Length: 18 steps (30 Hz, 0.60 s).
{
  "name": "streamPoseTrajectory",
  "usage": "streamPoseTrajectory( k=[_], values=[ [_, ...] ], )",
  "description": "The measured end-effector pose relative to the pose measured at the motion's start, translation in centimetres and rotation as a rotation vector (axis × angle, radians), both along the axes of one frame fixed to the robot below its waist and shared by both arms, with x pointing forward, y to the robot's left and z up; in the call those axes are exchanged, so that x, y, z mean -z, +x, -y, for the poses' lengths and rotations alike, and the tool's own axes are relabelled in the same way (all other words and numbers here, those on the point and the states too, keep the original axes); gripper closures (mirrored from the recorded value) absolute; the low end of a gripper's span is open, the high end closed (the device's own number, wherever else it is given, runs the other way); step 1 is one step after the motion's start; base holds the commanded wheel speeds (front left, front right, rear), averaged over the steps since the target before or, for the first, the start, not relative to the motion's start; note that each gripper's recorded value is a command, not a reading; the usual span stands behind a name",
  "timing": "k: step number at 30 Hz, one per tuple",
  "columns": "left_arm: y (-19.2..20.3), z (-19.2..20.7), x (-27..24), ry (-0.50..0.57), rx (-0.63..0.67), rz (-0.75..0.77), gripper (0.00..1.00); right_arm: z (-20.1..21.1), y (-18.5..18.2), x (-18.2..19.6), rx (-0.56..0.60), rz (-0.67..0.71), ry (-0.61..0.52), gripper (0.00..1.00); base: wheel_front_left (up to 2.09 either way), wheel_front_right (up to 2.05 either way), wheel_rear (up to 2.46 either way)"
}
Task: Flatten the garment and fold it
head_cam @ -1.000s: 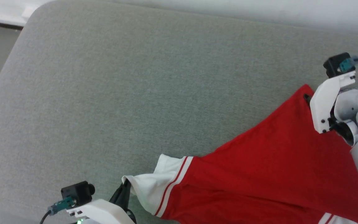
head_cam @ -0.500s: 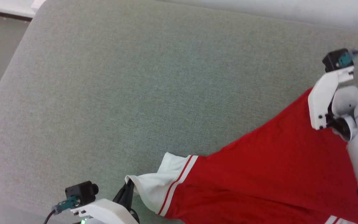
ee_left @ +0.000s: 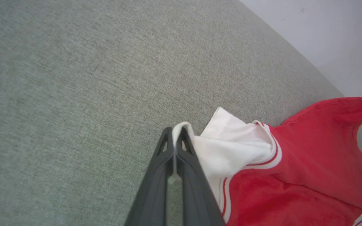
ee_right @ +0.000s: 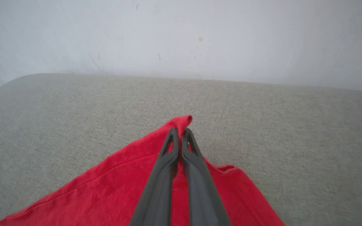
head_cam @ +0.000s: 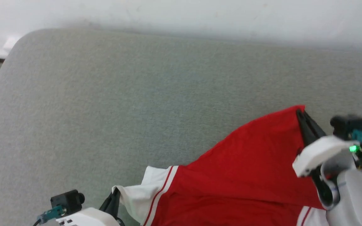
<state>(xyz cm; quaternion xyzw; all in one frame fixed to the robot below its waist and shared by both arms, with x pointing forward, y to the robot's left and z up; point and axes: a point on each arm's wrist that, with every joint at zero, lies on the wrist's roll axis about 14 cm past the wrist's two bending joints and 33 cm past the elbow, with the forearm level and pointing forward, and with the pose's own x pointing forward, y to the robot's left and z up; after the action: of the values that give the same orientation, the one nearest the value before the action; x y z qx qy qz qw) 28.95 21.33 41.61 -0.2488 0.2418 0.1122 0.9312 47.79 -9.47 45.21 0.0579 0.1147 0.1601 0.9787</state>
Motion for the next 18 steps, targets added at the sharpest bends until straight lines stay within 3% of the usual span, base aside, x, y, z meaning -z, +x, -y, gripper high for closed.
streamPoseTrajectory(
  k=[5,11,18],
  values=[
    [0.7,0.5,-1.2,0.010,0.032,0.047,1.00,4.1,-3.8,-1.1,0.123,0.070,0.014,1.00,0.00,0.00,0.00],
    [2.3,0.2,-3.7,0.053,0.029,0.158,1.00,8.9,-8.5,-1.3,0.273,0.060,0.009,1.00,0.00,0.00,0.00],
    [4.5,0.5,-6.9,0.074,0.046,0.288,1.00,11.8,-10.8,-3.2,0.346,0.078,-0.043,1.00,0.00,0.00,0.00]
  ],
)
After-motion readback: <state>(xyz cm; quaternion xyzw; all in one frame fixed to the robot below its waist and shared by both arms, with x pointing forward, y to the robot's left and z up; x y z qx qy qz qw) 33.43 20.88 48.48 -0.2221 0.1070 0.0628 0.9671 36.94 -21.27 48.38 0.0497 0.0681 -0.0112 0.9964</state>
